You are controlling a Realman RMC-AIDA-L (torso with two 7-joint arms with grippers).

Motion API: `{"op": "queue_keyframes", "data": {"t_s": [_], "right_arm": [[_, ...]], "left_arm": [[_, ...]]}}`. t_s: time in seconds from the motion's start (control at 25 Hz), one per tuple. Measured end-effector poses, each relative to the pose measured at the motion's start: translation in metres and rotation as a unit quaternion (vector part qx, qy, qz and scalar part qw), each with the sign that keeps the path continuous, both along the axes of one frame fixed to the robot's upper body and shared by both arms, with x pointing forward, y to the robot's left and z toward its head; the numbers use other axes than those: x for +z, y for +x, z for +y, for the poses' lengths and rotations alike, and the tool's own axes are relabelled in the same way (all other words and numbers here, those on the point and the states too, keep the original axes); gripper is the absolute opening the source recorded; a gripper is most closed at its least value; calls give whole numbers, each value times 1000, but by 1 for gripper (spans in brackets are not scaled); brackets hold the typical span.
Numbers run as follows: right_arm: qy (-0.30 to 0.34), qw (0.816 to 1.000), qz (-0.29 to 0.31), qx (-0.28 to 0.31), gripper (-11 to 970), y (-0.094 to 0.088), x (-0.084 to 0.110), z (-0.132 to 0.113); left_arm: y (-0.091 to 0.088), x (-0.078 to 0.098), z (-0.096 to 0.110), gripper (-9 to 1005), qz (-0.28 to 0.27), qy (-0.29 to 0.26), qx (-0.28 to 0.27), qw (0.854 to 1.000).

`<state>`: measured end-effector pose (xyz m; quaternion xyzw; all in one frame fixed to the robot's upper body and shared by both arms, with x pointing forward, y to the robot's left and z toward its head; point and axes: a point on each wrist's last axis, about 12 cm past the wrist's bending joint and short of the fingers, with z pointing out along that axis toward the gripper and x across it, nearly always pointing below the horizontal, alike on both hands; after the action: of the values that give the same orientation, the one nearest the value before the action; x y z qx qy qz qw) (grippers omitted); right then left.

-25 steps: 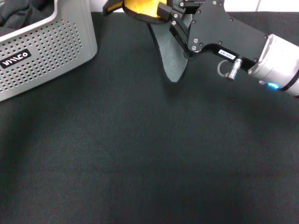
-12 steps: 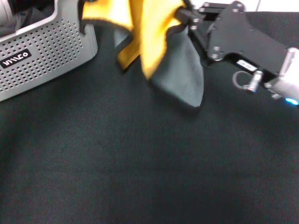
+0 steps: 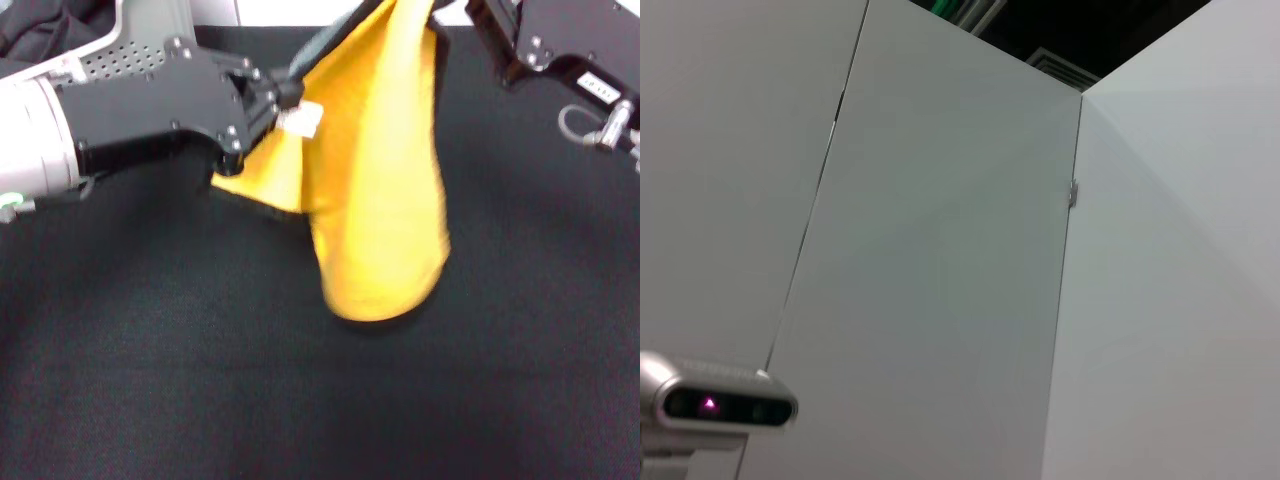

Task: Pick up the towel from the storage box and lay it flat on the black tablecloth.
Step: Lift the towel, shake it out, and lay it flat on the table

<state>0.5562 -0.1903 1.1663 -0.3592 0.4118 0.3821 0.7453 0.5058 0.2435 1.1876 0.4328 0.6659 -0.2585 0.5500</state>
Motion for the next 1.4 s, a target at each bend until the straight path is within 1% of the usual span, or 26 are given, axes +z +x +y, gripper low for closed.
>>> {"op": "queue_keyframes", "data": {"t_s": [0.28,0.72,1.0,1.4], "right_arm": [[-13,1000,9,21,16,12,14,2],[-10,1000,-11,25,20,15,28,3],[1,1000,-13,23,23,19,37,1],[5,1000,-21,19,26,19,41,-2]], "left_arm": [[-3,-16,-1,38,17,2,-26,1000],[6,-33,-7,39,40,-2,-45,998],[10,-45,-9,40,54,0,-52,997],[12,-52,-8,48,62,-1,-50,997]]}}
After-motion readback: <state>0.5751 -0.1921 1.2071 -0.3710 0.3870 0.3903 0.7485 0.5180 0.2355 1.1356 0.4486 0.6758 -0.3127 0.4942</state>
